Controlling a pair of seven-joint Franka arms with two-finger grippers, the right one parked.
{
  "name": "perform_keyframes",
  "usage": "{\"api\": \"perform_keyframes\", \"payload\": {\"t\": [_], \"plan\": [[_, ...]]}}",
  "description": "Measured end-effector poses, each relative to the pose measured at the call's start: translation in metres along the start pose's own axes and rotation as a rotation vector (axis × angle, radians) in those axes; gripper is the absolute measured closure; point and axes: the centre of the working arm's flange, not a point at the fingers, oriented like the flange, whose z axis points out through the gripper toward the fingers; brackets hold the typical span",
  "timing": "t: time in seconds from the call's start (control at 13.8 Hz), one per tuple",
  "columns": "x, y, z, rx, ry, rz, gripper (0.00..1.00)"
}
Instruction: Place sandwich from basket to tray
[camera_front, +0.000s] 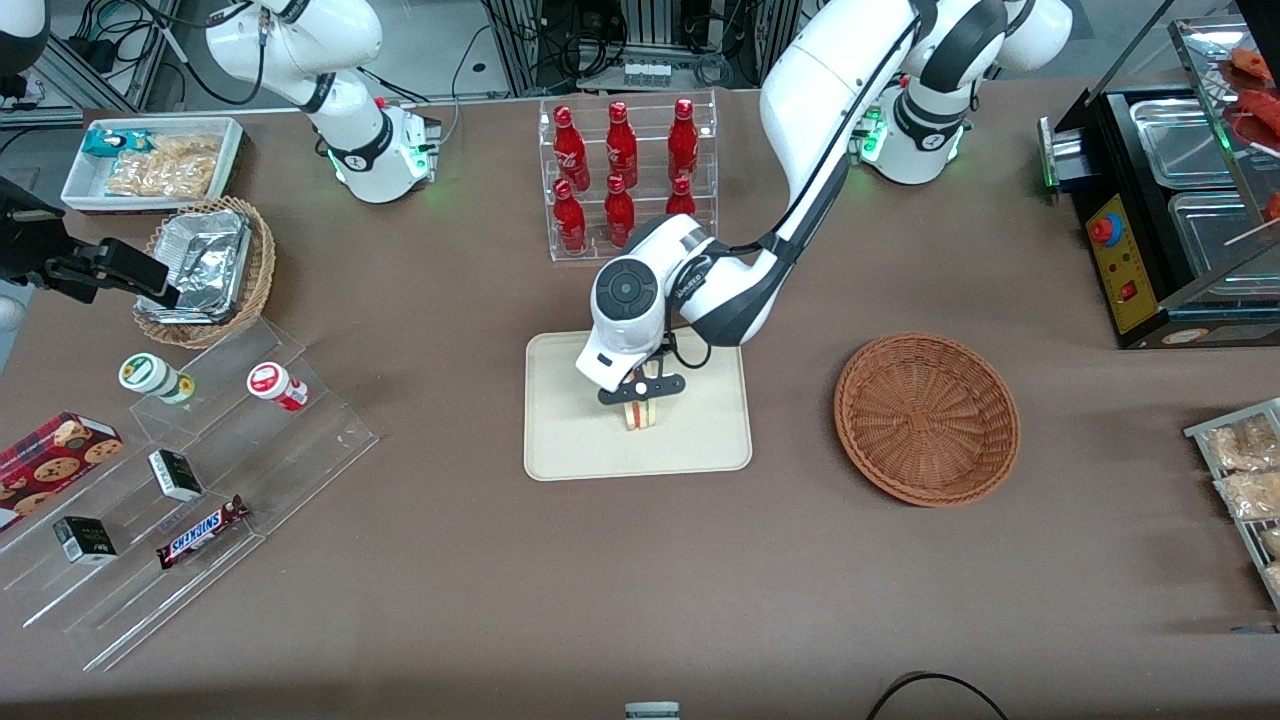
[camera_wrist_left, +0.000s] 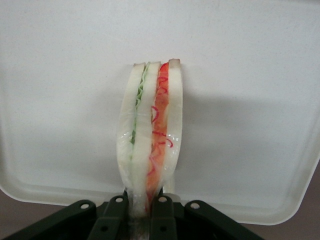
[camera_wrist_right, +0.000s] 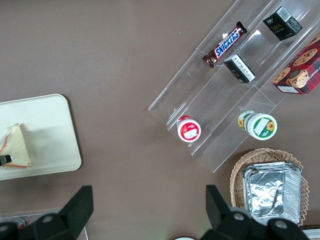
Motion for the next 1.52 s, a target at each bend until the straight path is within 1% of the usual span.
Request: {"api": "perform_keyframes", "payload": {"t": [0.15,0.22,0.29,0.36,0.44,0.51,0.58,0.65,0.73,0.8,1.02,1.16,1.31,1.38,1.45,1.52], "plan": [[0.003,0.001,-0.001,-0.013,0.011,-0.002,0.85],[0.004,0.001,0.000,-0.019,0.016,-0.003,0.79],[0.005,0.002,0.002,-0.023,0.018,-0.003,0.71],[0.005,0.002,0.004,-0.024,0.020,-0.003,0.60],[0.005,0.002,0.003,-0.028,0.022,-0.003,0.51],[0.006,0.004,0.000,-0.034,0.027,-0.003,0.40],[0.007,0.006,-0.007,-0.045,0.034,-0.002,0.29],[0.007,0.007,-0.017,-0.057,0.043,0.000,0.20],[0.006,0.008,-0.030,-0.064,0.049,0.000,0.08],[0.005,0.005,-0.046,-0.058,0.049,0.000,0.01],[0.001,-0.015,-0.103,-0.007,0.038,-0.014,0.00],[0.003,-0.040,-0.140,0.046,0.025,-0.039,0.00],[0.008,-0.070,-0.171,0.098,-0.001,-0.028,0.00],[0.015,-0.088,-0.186,0.116,-0.018,-0.024,0.00],[0.026,-0.110,-0.201,0.126,-0.034,-0.032,0.00],[0.039,-0.132,-0.214,0.127,-0.046,-0.044,0.00]]}}
